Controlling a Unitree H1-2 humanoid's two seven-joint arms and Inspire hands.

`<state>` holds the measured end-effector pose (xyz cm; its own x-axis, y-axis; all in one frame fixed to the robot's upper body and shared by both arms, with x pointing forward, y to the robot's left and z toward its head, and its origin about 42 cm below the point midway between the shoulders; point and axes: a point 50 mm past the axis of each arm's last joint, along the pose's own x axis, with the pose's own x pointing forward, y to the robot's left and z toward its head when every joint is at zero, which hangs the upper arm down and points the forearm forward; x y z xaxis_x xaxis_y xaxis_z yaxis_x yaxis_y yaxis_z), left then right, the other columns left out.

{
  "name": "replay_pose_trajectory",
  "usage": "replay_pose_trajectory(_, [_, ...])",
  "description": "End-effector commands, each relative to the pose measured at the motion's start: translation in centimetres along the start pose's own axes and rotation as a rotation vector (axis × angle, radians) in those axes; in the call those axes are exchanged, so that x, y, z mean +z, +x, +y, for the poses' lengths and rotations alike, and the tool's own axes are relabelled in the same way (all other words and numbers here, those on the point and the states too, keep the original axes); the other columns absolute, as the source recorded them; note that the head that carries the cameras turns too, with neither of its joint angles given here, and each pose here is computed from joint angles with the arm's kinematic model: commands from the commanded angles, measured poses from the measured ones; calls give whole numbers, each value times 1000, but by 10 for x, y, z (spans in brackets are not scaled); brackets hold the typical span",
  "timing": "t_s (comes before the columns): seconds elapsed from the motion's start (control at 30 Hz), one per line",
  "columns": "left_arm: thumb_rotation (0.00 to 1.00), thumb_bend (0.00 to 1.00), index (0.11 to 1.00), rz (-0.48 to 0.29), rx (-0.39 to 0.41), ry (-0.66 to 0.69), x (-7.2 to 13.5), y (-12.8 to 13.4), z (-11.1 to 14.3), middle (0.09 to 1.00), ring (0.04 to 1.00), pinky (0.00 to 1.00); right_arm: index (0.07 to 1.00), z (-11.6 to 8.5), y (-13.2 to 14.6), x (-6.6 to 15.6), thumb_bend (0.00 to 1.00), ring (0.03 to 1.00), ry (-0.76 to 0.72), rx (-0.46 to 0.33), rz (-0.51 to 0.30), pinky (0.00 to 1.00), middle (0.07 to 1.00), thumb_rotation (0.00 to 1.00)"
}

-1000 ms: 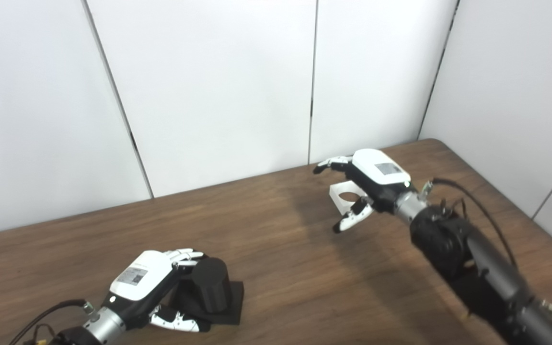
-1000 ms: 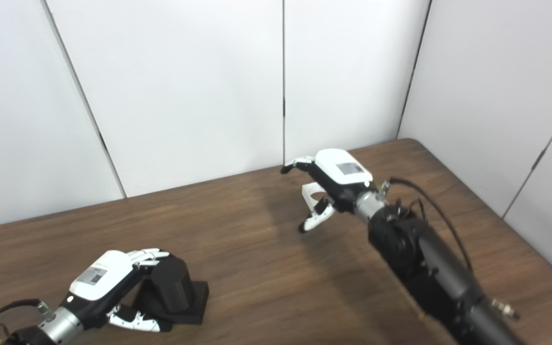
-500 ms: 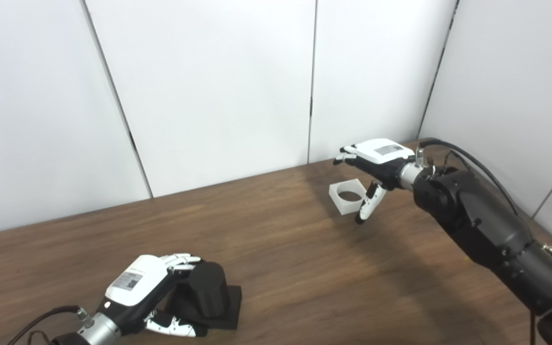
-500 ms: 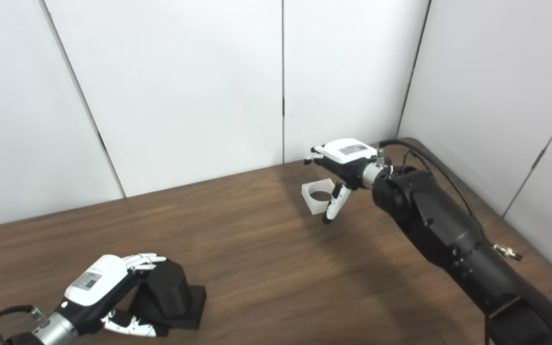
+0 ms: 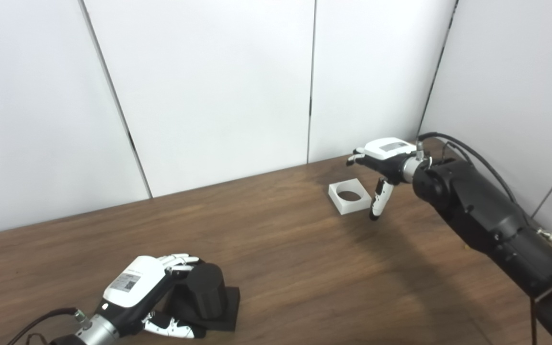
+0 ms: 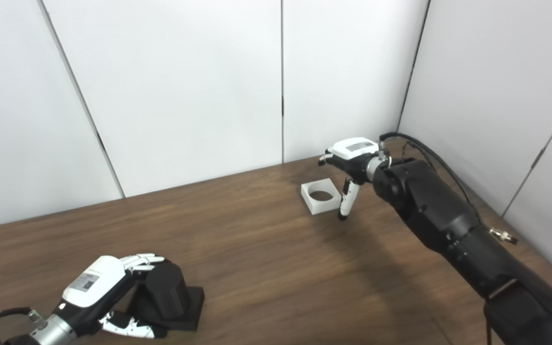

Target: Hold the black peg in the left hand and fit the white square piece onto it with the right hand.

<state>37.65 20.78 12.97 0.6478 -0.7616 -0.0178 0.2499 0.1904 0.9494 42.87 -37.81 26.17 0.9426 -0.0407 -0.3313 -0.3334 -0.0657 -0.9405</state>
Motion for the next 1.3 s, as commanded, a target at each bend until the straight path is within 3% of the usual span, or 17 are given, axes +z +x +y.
replay_pose_trajectory(0.0, [56, 524, 487, 42, -162, 47, -11, -27, -23, 823, 843, 772, 863, -36, 0, -5, 910, 975, -16, -97, 22, 940, 966, 219])
replay_pose_trajectory(0.37, [56, 524, 487, 35, -156, 37, -7, -26, -21, 818, 839, 757, 837, -23, 15, 1, 914, 955, -28, -61, 26, 928, 946, 216])
replay_pose_trajectory(0.83, [56, 524, 488, 45, -181, 43, -4, -25, -21, 827, 850, 772, 814, -9, 38, 23, 835, 945, -21, -6, -15, 958, 935, 227])
replay_pose_trajectory(1.03, [56, 524, 487, 45, -173, 44, -1, -24, -19, 823, 841, 758, 799, -2, 44, 32, 835, 933, -39, -4, -31, 910, 924, 215])
replay_pose_trajectory(1.27, [54, 523, 488, 49, -167, 31, 1, -25, -16, 827, 847, 764, 651, 7, 49, 36, 810, 899, -45, -2, -45, 894, 877, 181])
